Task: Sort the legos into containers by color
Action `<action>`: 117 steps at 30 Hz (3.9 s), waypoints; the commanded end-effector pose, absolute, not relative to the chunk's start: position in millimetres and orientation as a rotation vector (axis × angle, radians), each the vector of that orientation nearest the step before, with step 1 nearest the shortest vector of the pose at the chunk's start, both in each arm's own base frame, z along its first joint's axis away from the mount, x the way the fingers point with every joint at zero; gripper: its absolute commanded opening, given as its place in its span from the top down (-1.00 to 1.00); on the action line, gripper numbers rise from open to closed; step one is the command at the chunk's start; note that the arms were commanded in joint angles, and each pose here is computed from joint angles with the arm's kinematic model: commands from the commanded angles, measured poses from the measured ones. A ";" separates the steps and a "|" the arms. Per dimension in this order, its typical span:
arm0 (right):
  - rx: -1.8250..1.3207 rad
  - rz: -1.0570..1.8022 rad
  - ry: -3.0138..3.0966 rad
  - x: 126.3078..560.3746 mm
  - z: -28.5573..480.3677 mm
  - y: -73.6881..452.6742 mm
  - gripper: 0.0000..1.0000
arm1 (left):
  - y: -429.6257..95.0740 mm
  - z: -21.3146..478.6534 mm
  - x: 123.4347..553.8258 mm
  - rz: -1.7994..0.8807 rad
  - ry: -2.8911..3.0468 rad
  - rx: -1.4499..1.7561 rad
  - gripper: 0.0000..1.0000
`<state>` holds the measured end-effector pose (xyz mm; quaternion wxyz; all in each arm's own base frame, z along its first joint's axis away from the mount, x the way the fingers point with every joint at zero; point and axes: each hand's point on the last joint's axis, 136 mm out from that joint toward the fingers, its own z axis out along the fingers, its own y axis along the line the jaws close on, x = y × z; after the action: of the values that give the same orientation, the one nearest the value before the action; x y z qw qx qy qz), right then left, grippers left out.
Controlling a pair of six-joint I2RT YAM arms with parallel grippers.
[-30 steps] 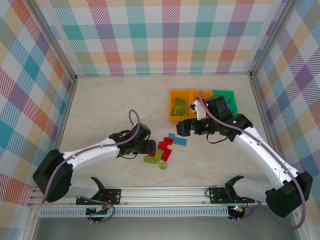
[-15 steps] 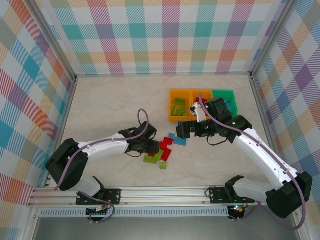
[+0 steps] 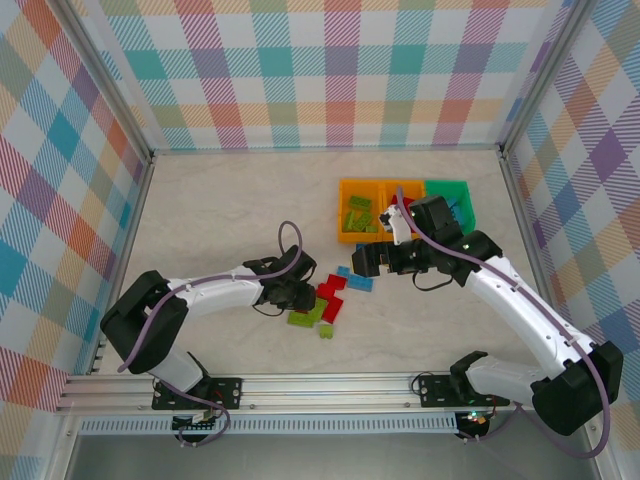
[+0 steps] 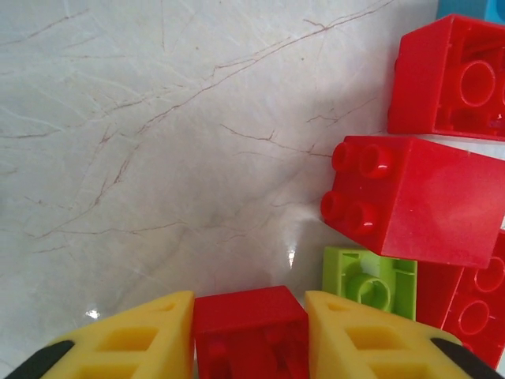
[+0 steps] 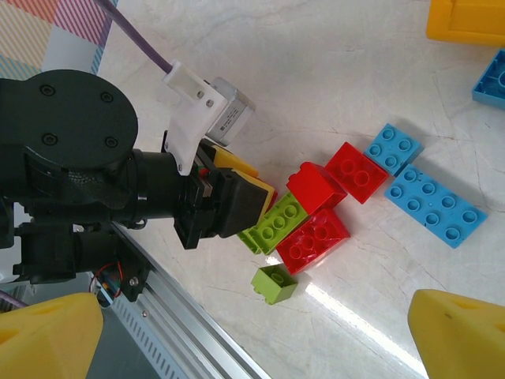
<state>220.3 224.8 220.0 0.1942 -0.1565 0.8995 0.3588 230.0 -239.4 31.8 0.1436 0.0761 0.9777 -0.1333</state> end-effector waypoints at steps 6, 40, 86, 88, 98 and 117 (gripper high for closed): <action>-0.427 1.058 2.535 217.3 220.8 228.6 -0.99 | -218.0 23.4 223.1 -0.250 2.828 0.209 0.38; -0.082 0.663 2.218 224.0 262.3 144.1 -0.99 | -422.0 221.5 406.0 -0.691 2.111 0.412 0.74; 0.052 0.171 2.626 363.9 76.1 204.4 -0.99 | -189.9 269.0 157.0 -0.329 1.716 1.191 -0.58; 0.058 0.145 2.624 373.2 66.0 206.8 -1.00 | -192.9 263.0 146.0 -0.358 1.653 1.265 -0.86; 0.110 0.091 2.664 382.7 26.0 209.6 -0.58 | -205.3 230.4 140.6 -0.372 1.633 1.410 -1.00; 0.226 0.148 2.418 326.5 134.8 130.0 0.03 | -209.2 223.8 143.3 -0.380 1.606 1.435 -1.00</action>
<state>322.9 159.2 114.3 0.3145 0.0617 0.9438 0.0806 143.3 -205.8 221.4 0.4513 0.5785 0.6636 -0.1462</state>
